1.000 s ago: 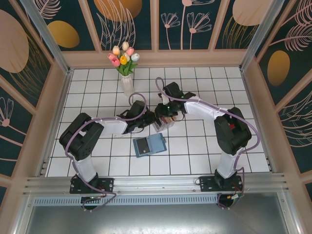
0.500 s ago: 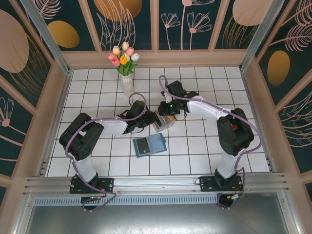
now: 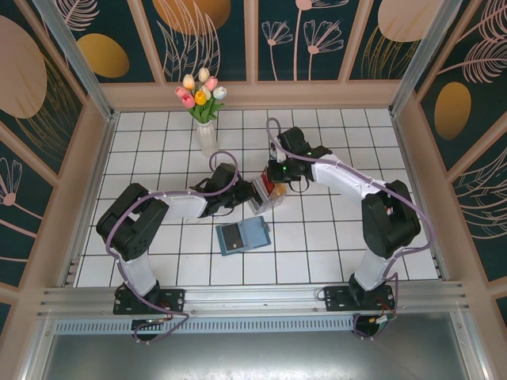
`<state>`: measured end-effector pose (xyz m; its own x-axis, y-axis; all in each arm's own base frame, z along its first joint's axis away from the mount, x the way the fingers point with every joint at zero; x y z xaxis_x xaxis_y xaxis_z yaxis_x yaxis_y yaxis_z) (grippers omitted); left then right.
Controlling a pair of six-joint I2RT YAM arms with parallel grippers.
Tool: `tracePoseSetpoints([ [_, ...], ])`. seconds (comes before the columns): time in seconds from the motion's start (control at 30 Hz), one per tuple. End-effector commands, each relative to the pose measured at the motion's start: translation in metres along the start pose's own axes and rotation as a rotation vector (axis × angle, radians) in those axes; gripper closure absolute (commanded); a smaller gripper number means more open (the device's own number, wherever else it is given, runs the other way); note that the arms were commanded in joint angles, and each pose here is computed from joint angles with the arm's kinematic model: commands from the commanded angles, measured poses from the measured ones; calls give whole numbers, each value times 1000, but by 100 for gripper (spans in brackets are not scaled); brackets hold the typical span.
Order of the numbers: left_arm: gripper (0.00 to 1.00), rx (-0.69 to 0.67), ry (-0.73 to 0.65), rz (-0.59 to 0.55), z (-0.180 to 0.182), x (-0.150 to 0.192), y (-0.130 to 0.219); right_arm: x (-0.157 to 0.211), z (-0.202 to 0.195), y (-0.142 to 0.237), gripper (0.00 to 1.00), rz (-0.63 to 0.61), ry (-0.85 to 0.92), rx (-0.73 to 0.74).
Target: Put the credit cards into the card holder
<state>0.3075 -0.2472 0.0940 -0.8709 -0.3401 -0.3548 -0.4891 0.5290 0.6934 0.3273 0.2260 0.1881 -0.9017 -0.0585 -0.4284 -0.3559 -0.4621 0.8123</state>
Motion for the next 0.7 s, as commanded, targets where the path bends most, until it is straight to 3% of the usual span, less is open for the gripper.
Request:
tracePoseSetpoints([
  [0.0,68,-119,-4,68,24,14,-2,-6,-2,28,96,-106,33,72],
  [0.13,68,-115,-13,64,21,11,0,-8,1,42,97,-147,60,59],
  [0.33,68,-107,-25,52,17,8,3,6,23,40,99,-82,99,-146],
  [0.67,68,-115,-13,64,22,13,3,23,28,9,99,-24,124,-109],
])
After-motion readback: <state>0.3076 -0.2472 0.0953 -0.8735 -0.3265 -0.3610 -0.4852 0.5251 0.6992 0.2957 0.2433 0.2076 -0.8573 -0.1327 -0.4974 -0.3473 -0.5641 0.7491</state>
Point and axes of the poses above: each hand's point on the last joint's axis, 136 mm out from that joint toward the fingers, its own y axis back along the fingers, its own z axis along the line the jaws close on, x = y × z, the point moved 8 cm from there along y, back along the fingers, and after that the axes turned 4 degrees about -y, right-handed, at the moved point
